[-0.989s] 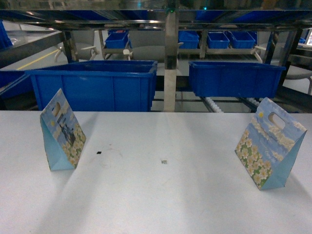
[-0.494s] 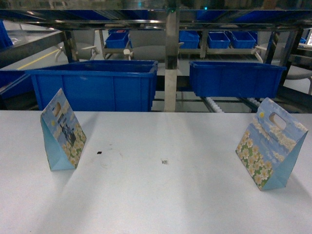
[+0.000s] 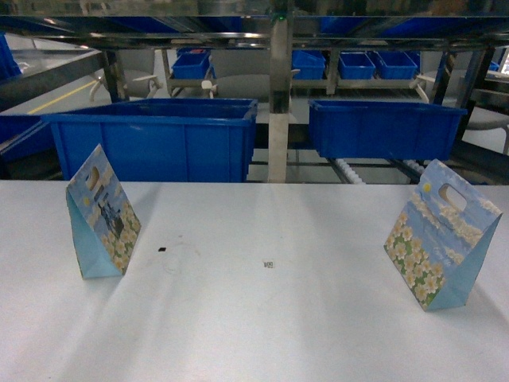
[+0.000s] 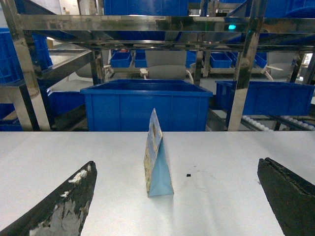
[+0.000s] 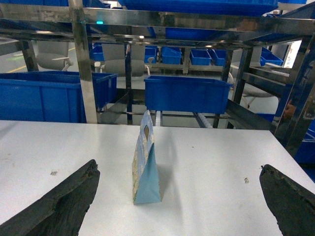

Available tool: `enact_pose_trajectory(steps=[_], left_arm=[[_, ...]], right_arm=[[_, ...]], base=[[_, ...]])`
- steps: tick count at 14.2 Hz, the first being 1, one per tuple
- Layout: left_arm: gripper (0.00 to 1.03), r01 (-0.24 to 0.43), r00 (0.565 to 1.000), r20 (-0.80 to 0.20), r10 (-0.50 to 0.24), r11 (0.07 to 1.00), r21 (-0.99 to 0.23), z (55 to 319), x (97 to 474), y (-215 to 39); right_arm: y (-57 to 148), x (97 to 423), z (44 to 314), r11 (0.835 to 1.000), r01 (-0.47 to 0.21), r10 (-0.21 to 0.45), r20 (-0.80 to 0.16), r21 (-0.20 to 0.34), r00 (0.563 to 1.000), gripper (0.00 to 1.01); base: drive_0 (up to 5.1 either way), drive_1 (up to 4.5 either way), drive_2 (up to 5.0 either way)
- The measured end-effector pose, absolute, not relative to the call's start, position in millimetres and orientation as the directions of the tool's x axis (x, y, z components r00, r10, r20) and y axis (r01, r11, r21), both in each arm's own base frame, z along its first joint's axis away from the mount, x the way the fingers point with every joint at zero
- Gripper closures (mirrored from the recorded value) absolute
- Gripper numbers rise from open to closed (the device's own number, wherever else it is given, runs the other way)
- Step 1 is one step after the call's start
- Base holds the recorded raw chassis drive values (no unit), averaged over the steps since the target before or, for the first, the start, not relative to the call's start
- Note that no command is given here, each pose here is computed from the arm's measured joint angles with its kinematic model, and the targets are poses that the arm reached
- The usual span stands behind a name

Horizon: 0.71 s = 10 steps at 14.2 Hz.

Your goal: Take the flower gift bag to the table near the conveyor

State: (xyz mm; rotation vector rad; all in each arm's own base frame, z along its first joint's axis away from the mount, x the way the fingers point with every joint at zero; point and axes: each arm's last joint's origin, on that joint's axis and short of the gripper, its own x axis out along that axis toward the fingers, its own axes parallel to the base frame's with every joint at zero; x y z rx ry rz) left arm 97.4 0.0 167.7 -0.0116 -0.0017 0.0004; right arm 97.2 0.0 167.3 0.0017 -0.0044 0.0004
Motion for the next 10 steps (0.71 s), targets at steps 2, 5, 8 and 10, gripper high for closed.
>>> enact_pose_trajectory(steps=[2,5,8,10], left_arm=[[0.05,0.0,1.0,0.002,0.0,1.0,-0.011,167.7,97.4,0.0],[0.05,0.0,1.0,0.002,0.0,1.0,-0.011,167.7,97.4,0.0],[0.05,0.0,1.0,0.002,0.0,1.0,-0.011,167.7,97.4,0.0],[0.05,0.0,1.0,0.002,0.0,1.0,-0.011,167.7,97.4,0.0]], right_arm=[[0.0,97.1,167.4,1.0,0.0,0.0,0.005,0.001,1.0,0.03],[0.0,97.1,167.4,1.0,0.0,0.0,0.005,0.002,1.0,0.03],[0.0,97.1,167.4,1.0,0.0,0.0,0.005,0.001,1.0,0.03],[0.0,97.1,167.4,1.0,0.0,0.0,0.005,0.002,1.0,0.03]], base=[[0.0,0.0,0.0],[0.0,0.0,0.0],[0.0,0.0,0.0],[0.0,0.0,0.0]])
